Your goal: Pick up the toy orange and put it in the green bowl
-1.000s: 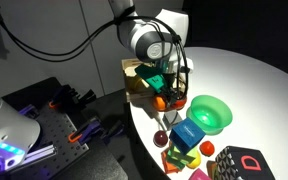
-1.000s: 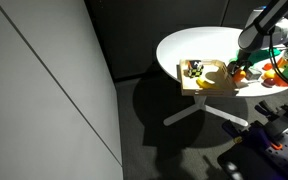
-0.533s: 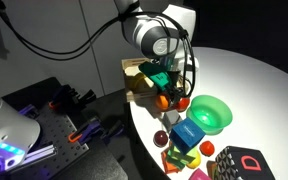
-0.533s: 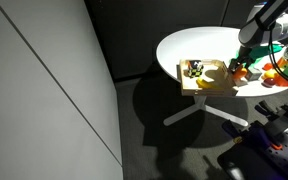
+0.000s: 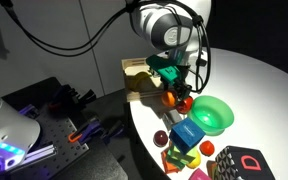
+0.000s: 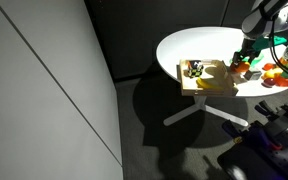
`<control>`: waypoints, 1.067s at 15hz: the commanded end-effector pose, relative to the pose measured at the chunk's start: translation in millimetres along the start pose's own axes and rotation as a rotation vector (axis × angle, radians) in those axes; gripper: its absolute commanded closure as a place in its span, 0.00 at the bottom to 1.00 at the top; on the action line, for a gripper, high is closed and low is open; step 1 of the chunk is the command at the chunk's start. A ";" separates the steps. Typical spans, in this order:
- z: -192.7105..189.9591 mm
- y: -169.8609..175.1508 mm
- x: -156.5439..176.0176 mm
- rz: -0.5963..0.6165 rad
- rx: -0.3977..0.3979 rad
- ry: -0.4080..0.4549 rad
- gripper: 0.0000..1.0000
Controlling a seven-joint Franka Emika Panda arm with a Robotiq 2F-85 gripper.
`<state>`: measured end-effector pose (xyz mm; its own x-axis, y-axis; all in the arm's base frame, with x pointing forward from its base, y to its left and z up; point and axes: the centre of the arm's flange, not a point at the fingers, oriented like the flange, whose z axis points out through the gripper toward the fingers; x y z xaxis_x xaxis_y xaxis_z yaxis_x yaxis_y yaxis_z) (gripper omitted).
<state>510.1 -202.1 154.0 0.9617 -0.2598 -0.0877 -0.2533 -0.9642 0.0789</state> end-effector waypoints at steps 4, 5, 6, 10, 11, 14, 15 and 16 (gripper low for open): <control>-29.8 23.3 19.8 0.052 0.032 -0.014 0.45; -32.6 26.6 22.8 0.058 0.038 -0.020 0.45; -35.3 29.6 25.5 0.066 0.045 -0.025 0.45; -49.4 42.3 36.1 0.095 0.067 -0.036 0.45; -52.9 46.1 39.1 0.104 0.067 -0.035 0.45; -58.9 57.7 48.3 0.132 0.047 -0.031 0.45; -59.4 62.1 50.9 0.147 0.037 -0.026 0.45; -59.9 66.0 53.2 0.159 0.029 -0.019 0.45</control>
<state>540.5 -260.1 208.2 0.9220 -0.3741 -0.0996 -0.3706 -0.9273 0.0523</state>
